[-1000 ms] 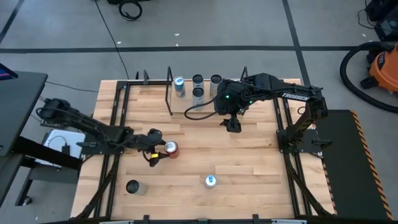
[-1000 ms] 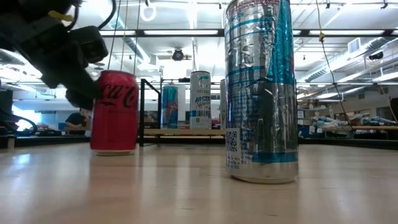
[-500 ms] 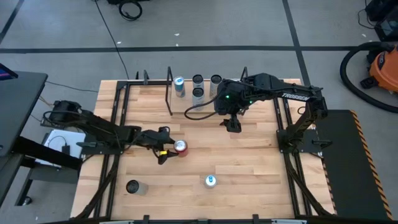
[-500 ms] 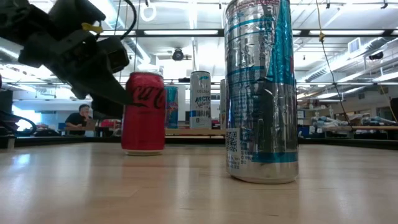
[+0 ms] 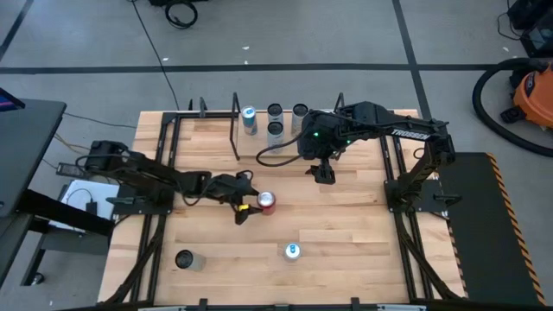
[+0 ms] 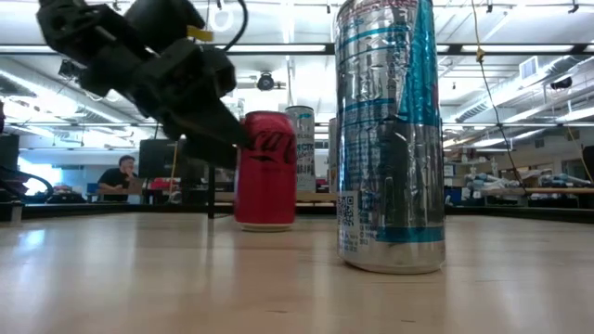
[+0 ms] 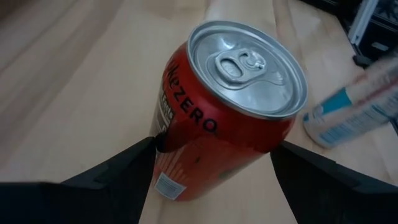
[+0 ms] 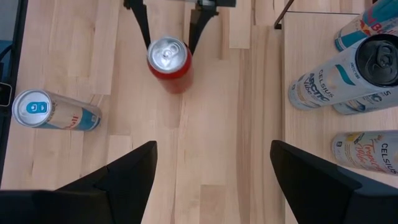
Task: Place canned beverage on shelf
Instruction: Put the red-black soda can aligned with the other red-black soda can on the shelf
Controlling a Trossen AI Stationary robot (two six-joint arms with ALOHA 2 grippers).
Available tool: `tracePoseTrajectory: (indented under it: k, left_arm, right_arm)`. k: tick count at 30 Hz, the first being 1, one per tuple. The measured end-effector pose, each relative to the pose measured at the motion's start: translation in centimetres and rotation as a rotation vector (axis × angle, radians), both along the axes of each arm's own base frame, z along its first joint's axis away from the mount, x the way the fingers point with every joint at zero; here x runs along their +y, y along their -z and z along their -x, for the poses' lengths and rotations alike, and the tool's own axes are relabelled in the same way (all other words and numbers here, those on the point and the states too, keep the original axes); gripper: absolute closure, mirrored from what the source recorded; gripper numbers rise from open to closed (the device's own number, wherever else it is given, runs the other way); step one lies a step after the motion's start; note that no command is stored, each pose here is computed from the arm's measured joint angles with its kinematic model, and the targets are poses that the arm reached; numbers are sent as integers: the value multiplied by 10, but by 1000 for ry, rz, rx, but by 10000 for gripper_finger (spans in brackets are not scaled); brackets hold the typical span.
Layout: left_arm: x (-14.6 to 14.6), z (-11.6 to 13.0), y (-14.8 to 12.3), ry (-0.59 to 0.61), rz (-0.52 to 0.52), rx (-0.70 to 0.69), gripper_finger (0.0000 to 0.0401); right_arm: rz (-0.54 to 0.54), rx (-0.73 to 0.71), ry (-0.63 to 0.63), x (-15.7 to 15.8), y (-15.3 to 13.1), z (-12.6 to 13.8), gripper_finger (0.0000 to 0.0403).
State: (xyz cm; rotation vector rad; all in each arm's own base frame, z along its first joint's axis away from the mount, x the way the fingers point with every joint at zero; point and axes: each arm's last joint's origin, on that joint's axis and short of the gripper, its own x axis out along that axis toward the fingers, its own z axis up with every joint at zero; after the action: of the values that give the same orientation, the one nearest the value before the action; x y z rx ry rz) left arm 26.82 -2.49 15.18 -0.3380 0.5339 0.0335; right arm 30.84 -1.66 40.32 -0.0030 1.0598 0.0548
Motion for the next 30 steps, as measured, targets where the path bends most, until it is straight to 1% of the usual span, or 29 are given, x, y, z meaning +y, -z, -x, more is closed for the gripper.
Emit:
tracePoseTrajectory:
  k: [5, 11, 17, 25, 30]
  left_arm:
    - [4, -14, -1, -6, -15, -1, 83]
    - [9, -30, -1, 28, -2, -1, 83]
    - [12, -47, -3, 54, -31, -11, 83]
    - [15, -64, -23, 74, -94, -73, 83]
    - [17, -71, -32, 84, -115, -21, 83]
  right_arm:
    - [0, 0, 0, 0, 0, 0, 82]
    - [0, 0, 0, 0, 0, 0, 82]
    - [-3, -6, 5, 0, 0, 0, 82]
    - [-43, -8, -14, 2, 0, -1, 80]
    - [-41, -11, -19, 2, 0, -1, 68]
